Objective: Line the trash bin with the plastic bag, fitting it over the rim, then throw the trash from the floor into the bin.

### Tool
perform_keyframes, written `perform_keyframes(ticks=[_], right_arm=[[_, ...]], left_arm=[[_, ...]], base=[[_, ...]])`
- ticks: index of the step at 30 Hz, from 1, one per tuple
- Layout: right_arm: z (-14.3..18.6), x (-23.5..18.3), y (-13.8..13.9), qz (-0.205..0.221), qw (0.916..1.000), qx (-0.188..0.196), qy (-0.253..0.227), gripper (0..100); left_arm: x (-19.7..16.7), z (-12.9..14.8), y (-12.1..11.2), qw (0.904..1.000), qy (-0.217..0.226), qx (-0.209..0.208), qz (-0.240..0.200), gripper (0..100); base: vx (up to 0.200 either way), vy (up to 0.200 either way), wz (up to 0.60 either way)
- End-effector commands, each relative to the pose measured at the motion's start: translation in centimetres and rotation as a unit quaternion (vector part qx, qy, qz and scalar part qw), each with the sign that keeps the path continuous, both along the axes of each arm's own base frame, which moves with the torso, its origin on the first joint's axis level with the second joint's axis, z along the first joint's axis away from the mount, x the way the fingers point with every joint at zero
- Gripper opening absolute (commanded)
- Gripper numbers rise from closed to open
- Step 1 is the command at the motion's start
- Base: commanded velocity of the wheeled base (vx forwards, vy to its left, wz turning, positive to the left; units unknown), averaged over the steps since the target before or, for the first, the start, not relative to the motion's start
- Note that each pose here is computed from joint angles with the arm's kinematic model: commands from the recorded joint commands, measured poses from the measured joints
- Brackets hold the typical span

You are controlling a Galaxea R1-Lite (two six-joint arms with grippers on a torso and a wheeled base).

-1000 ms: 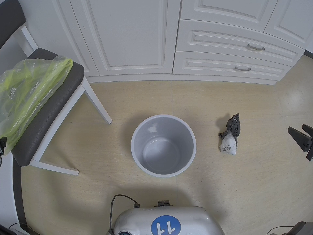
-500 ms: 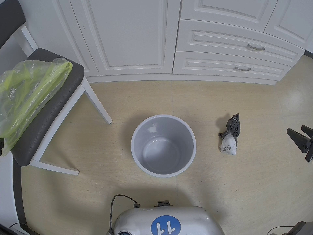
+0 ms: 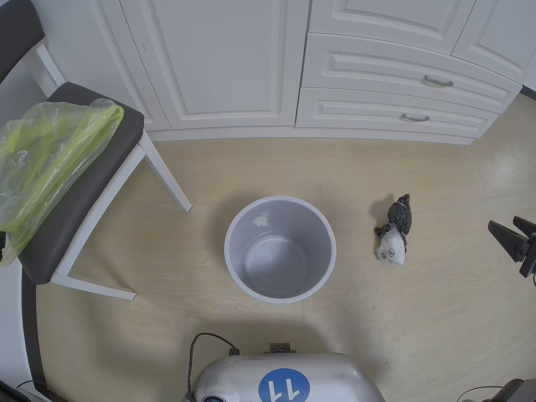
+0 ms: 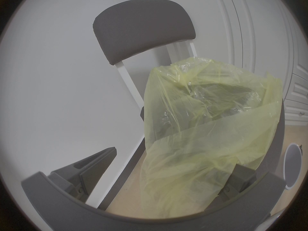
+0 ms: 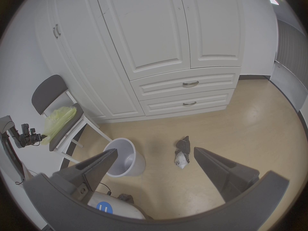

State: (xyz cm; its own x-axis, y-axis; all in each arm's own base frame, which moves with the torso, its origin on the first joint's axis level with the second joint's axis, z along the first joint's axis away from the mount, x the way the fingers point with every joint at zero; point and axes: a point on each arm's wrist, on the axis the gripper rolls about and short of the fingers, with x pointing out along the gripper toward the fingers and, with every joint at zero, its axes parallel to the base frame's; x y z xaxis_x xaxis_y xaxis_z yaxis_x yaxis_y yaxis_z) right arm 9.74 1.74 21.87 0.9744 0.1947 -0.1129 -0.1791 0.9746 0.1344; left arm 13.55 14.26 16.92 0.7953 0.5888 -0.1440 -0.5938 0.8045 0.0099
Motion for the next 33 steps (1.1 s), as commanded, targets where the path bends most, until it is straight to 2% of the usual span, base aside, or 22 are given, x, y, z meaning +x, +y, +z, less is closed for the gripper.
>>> perform_keyframes(ticks=[1,10,11,25,27,29,31,33], right_arm=[[-0.2,0.2,0.1,0.001,1.0000,0.002,0.006,100],[-0.2,0.2,0.1,0.001,1.0000,0.002,0.006,100],[-0.2,0.2,0.0,0.001,1.0000,0.001,0.006,100],[-0.1,0.0,0.0,0.000,1.0000,0.002,-0.006,100],[0.0,-0.1,0.0,0.000,1.0000,0.001,-0.010,100],[0.1,-0.4,-0.1,0.001,0.9998,-0.001,-0.017,100],[0.3,-0.8,0.0,0.008,0.9996,-0.003,-0.027,100],[0.4,-1.1,0.2,0.020,0.9993,-0.001,-0.032,100]], left_arm=[[0.6,-0.6,0.6,1.0000,0.003,-0.003,0.001,100],[0.4,-1.0,0.4,1.0000,-0.001,0.004,-0.001,100],[0.3,-1.0,0.3,1.0000,0.000,0.005,-0.002,0],[0.2,-0.8,-1.2,0.9994,-0.014,0.017,-0.027,0],[-0.1,-0.5,-1.7,0.9985,-0.025,0.024,-0.044,0],[-1.0,0.4,-3.3,0.9938,-0.054,0.037,-0.089,0],[-1.7,1.6,-5.2,0.9858,-0.098,0.033,-0.132,0],[-2.2,2.7,-7.2,0.9737,-0.138,0.016,-0.181,0]], base=[[0.000,0.000,0.00],[0.000,0.000,0.00],[0.000,0.000,0.00],[0.000,0.000,0.00],[0.000,0.000,0.00],[0.000,0.000,0.00],[0.000,0.000,0.00],[0.000,0.000,0.00]])
